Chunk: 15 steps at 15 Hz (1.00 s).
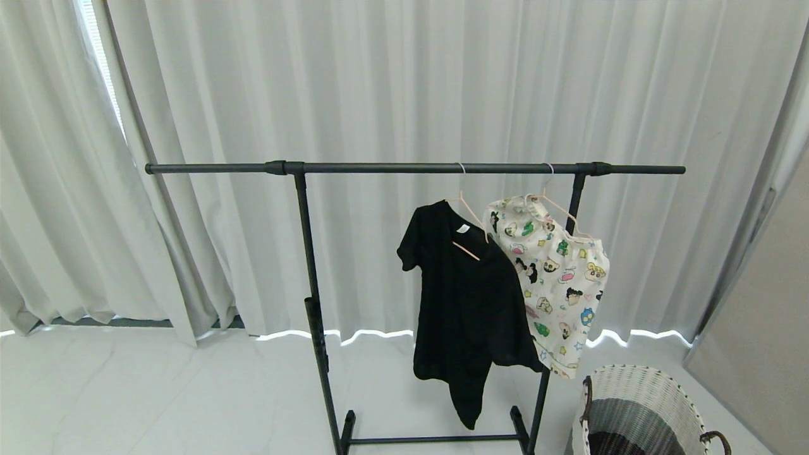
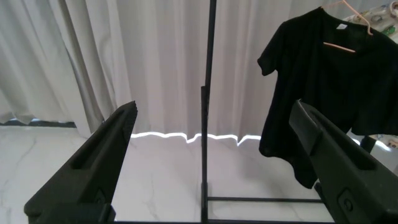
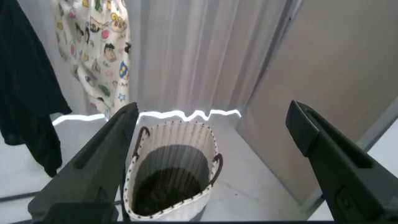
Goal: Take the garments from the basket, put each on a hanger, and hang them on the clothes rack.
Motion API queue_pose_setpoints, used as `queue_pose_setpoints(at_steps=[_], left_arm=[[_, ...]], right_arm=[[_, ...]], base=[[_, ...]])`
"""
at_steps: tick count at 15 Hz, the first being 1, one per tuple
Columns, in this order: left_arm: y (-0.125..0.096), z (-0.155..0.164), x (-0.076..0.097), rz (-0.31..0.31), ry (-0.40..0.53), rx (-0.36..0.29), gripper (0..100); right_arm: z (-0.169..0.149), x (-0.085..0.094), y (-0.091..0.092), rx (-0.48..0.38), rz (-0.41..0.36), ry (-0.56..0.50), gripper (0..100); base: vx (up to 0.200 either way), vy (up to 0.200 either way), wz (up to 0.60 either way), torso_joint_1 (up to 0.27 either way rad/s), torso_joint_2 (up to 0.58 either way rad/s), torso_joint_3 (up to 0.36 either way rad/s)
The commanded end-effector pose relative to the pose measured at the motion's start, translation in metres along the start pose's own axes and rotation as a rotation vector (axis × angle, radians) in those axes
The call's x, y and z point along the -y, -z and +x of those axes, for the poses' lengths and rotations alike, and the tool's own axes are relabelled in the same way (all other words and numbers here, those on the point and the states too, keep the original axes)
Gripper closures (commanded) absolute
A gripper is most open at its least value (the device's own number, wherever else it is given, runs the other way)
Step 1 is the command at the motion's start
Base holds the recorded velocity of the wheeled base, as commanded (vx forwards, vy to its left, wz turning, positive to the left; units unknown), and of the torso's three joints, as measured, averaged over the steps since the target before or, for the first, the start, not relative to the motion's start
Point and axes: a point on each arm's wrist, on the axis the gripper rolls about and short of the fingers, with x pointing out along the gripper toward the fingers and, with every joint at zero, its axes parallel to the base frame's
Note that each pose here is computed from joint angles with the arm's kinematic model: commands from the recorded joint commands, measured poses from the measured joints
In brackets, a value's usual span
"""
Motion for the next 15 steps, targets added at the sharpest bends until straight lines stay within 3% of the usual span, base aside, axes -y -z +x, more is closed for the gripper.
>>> queue_pose_setpoints(at_steps=[1, 4, 6, 7, 10, 13, 15], left_arm=[[-0.0001, 0.0, 0.0, 0.0, -0.001, 0.001, 0], [-0.0001, 0.0, 0.0, 0.0, -0.001, 0.001, 0], [-0.0001, 0.0, 0.0, 0.0, -0.001, 0.001, 0], [-0.0001, 0.0, 0.0, 0.0, -0.001, 0.001, 0], [-0.0001, 0.0, 0.0, 0.0, -0.001, 0.001, 0], [-0.0001, 0.0, 0.0, 0.0, -0.001, 0.001, 0], [-0.0001, 0.0, 0.0, 0.0, -0.001, 0.001, 0]], right_arm=[[-0.0007, 0.0001, 0.0002, 0.008, 0.002, 0.0, 0], [-0.0008, -0.0015, 0.0015, 0.002, 0.017, -0.065, 0], [-0.0012, -0.0043, 0.0031, -0.009, 0.122, -0.181, 0], [-0.0014, -0.0049, 0.0071, -0.05, 0.142, -0.184, 0], [-0.0014, -0.0051, 0.0086, -0.062, 0.086, -0.187, 0], [-0.0031, -0.0037, 0.0093, -0.036, 0.137, -0.244, 0], [-0.0056, -0.0036, 0.01, -0.005, 0.138, -0.222, 0]], base=[[0.0, 0.0, 0.0, 0.0, 0.0, 0.0], [0.0, 0.0, 0.0, 0.0, 0.0, 0.0], [0.0, 0.0, 0.0, 0.0, 0.0, 0.0], [0.0, 0.0, 0.0, 0.0, 0.0, 0.0], [0.0, 0.0, 0.0, 0.0, 0.0, 0.0], [0.0, 0.0, 0.0, 0.0, 0.0, 0.0], [0.0, 0.0, 0.0, 0.0, 0.0, 0.0]])
